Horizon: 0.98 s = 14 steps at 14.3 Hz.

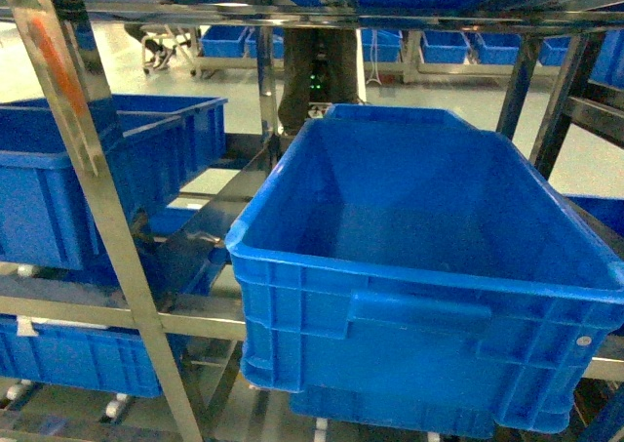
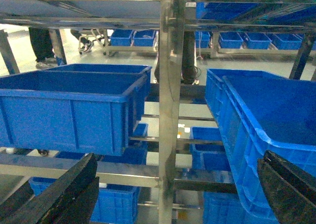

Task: Pick red block from blue box to shelf

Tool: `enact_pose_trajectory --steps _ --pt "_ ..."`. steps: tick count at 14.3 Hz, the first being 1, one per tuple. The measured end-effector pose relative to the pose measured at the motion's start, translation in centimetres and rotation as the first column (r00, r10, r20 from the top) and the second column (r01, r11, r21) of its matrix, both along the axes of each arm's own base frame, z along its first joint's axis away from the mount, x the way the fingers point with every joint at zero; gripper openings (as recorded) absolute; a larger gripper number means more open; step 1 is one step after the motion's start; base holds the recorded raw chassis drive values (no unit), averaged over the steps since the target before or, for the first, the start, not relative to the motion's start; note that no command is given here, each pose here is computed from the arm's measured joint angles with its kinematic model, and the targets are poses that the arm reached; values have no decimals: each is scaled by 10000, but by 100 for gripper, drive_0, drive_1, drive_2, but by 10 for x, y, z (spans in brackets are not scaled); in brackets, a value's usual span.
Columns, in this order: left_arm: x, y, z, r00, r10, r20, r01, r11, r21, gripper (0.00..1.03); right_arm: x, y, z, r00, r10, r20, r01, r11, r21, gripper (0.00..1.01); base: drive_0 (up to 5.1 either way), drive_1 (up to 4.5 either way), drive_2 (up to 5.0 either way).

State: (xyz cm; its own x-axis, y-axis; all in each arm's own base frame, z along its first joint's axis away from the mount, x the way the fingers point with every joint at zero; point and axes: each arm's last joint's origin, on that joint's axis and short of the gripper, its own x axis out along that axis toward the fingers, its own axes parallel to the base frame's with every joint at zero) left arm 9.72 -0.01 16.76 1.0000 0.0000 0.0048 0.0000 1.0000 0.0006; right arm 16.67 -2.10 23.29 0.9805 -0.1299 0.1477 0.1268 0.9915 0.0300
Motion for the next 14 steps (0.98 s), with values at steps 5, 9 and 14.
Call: enact_pose_trajectory --steps 5,9,14 --pt "0 0 0 10000 0 0 0 10000 0 98 0 0 0 10000 0 4 0 10000 0 28 0 0 0" --pt "0 0 0 10000 0 0 0 10000 0 98 0 0 0 10000 0 0 0 10000 0 28 0 0 0" --pt "0 0 0 10000 0 0 0 10000 0 98 0 0 0 10000 0 4 0 10000 0 28 0 0 0"
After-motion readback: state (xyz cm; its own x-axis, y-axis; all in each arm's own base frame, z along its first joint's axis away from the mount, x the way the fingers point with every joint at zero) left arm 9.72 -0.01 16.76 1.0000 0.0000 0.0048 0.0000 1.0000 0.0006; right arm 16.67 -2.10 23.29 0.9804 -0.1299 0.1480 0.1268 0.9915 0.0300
